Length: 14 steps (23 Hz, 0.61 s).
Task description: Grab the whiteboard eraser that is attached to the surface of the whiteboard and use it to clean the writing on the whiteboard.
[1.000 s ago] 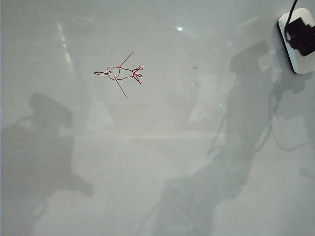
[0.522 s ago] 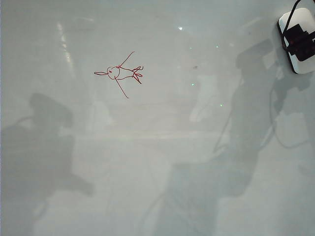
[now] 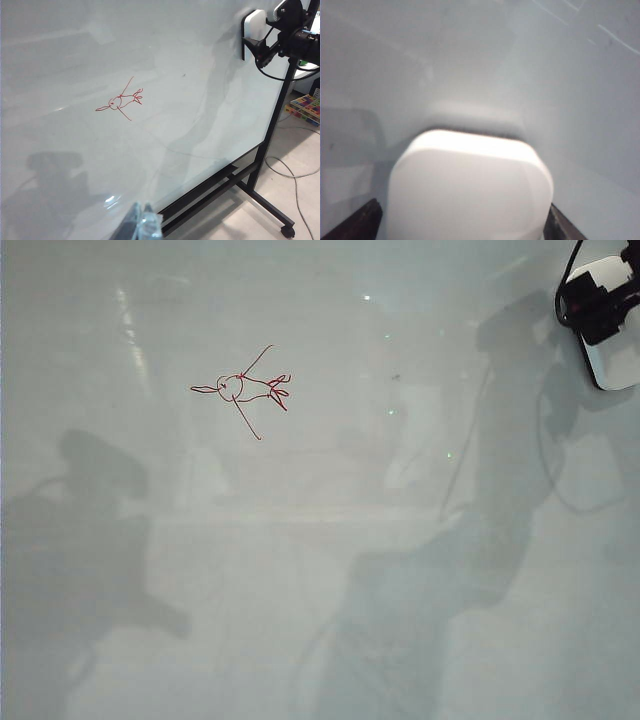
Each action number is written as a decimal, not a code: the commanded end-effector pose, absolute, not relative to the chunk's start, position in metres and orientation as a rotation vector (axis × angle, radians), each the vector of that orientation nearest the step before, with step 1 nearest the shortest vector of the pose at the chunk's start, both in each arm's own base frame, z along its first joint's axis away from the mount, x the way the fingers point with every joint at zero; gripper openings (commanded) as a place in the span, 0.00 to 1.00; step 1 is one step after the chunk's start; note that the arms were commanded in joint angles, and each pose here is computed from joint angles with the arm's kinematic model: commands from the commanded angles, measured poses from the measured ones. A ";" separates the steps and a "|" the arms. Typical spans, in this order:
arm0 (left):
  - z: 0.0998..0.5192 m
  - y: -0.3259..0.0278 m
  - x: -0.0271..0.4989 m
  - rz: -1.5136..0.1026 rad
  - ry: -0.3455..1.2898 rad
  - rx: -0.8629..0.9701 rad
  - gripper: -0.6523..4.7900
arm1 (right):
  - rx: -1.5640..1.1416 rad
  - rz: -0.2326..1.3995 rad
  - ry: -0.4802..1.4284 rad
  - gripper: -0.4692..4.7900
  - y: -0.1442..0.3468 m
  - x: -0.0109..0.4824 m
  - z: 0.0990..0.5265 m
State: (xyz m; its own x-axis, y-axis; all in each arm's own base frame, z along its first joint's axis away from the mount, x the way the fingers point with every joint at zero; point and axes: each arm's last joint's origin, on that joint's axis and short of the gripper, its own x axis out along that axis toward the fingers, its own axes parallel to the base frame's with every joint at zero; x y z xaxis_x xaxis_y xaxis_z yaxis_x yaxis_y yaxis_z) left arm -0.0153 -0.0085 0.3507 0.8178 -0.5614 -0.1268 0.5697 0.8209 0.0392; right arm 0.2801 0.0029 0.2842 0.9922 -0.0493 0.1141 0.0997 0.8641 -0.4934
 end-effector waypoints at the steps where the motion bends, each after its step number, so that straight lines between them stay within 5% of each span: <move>1: 0.351 -0.008 -0.016 -0.604 0.107 0.080 0.11 | -0.519 -0.069 -0.093 0.91 0.003 0.281 0.289; 14: 0.351 -0.008 -0.016 -0.603 0.107 0.080 0.11 | -0.524 -0.067 0.051 0.92 0.002 0.282 0.274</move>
